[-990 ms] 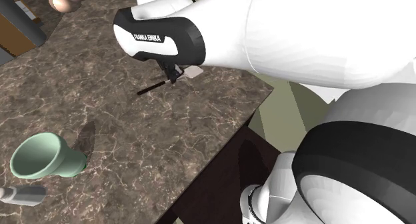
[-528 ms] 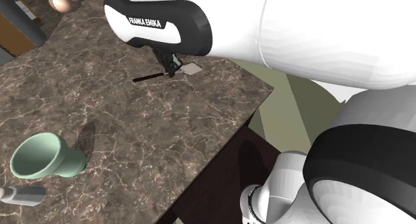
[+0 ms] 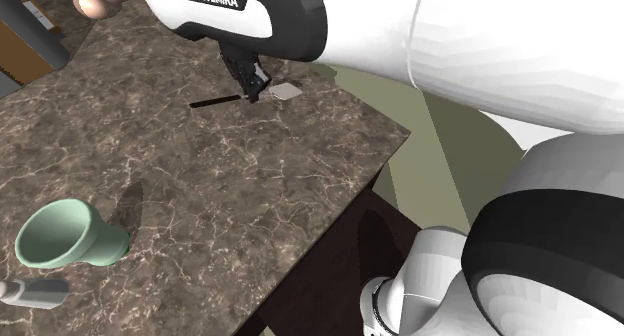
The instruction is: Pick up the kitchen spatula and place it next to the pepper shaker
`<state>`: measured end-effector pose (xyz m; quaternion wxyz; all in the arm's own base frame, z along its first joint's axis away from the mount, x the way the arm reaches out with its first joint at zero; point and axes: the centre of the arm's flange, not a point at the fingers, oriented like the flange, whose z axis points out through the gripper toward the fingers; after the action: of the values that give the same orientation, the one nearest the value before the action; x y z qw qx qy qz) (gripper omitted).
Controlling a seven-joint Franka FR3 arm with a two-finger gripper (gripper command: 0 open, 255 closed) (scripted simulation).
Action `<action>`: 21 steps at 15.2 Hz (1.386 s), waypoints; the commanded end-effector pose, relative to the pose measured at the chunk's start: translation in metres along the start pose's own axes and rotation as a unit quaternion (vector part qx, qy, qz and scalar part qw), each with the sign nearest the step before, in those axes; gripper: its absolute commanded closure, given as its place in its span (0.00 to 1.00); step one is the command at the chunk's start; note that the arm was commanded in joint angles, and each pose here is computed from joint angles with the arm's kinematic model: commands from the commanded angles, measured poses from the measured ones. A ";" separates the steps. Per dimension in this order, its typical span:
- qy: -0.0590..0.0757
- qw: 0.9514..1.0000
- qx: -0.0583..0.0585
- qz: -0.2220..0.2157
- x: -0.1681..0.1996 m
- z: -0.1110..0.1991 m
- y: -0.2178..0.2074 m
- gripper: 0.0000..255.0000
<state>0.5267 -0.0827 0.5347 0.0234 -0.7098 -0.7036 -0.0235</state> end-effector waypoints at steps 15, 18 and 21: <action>0.000 1.000 0.000 0.000 0.041 -0.061 -0.017 1.00; 0.000 1.000 0.000 0.000 0.077 -0.059 -0.034 1.00; 0.000 1.000 0.000 0.000 0.113 -0.056 -0.051 1.00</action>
<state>0.4854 0.0146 0.5972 0.0239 -0.7093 -0.7042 -0.0237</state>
